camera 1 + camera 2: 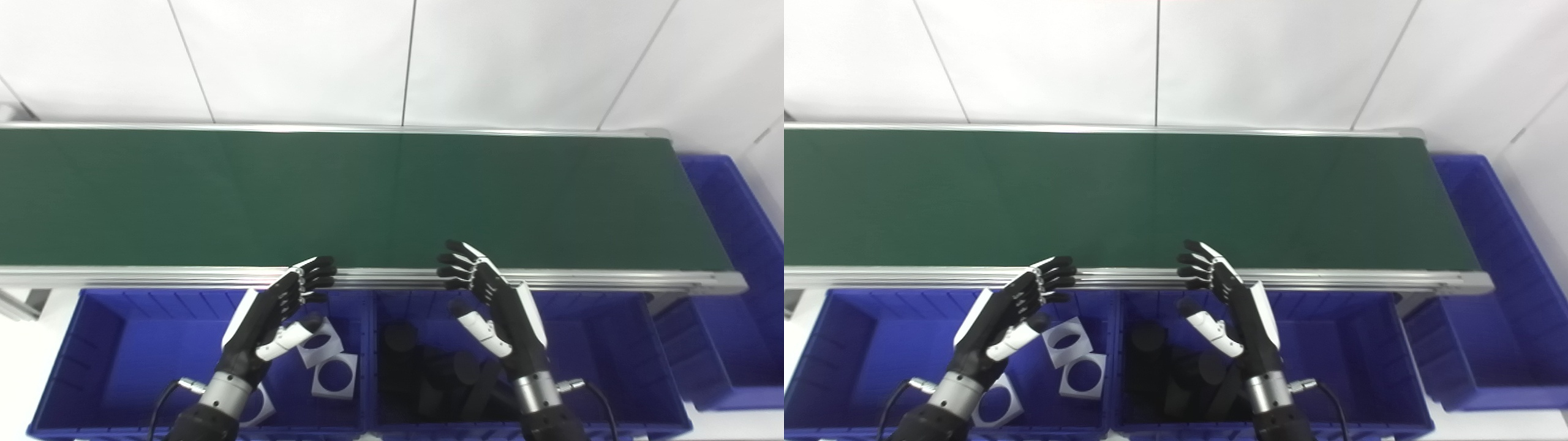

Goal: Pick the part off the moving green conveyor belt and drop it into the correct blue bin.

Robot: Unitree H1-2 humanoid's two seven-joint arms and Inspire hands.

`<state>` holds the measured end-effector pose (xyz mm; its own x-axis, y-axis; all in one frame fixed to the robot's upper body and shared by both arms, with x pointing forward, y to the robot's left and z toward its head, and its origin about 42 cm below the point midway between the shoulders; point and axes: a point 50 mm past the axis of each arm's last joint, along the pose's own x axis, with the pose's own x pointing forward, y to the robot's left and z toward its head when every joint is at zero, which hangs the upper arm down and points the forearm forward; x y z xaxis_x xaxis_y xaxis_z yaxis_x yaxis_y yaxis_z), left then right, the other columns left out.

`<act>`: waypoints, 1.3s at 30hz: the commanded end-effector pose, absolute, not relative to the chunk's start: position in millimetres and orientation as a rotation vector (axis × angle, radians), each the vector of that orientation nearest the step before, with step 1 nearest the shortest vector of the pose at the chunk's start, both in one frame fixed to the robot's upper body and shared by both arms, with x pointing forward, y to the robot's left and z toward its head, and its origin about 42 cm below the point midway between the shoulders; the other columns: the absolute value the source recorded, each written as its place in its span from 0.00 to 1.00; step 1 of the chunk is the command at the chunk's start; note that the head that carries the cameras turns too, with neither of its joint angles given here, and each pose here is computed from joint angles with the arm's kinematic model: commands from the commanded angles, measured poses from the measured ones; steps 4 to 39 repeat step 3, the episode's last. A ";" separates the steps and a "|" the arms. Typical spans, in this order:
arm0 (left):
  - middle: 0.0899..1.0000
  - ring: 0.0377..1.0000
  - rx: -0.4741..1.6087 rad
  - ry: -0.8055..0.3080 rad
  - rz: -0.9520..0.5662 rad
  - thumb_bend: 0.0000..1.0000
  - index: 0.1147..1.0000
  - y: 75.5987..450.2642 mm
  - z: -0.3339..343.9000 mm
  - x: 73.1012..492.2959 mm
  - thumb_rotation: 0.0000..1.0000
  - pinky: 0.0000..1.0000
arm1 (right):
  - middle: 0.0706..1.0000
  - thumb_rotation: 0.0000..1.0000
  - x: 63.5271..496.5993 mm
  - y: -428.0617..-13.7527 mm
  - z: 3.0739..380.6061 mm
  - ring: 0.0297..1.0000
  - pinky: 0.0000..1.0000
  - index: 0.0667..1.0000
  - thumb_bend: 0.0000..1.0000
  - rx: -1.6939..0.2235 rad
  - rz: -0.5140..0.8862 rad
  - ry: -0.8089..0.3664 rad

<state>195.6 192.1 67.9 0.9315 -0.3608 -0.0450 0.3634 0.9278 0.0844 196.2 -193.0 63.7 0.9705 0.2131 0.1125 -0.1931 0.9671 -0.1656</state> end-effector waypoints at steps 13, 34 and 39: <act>0.81 0.79 0.077 -0.042 -0.360 1.00 0.83 186.4 83.1 198.0 0.67 0.71 | 0.76 0.79 196.9 -193.7 76.2 0.71 0.66 0.82 0.67 -0.117 0.212 -0.168; 0.81 0.79 0.077 -0.042 -0.360 1.00 0.83 186.4 83.1 198.0 0.67 0.71 | 0.76 0.79 196.9 -193.7 76.2 0.71 0.66 0.82 0.67 -0.117 0.212 -0.168; 0.81 0.79 0.077 -0.042 -0.360 1.00 0.83 186.4 83.1 198.0 0.67 0.71 | 0.76 0.79 196.9 -193.7 76.2 0.71 0.66 0.82 0.67 -0.117 0.212 -0.168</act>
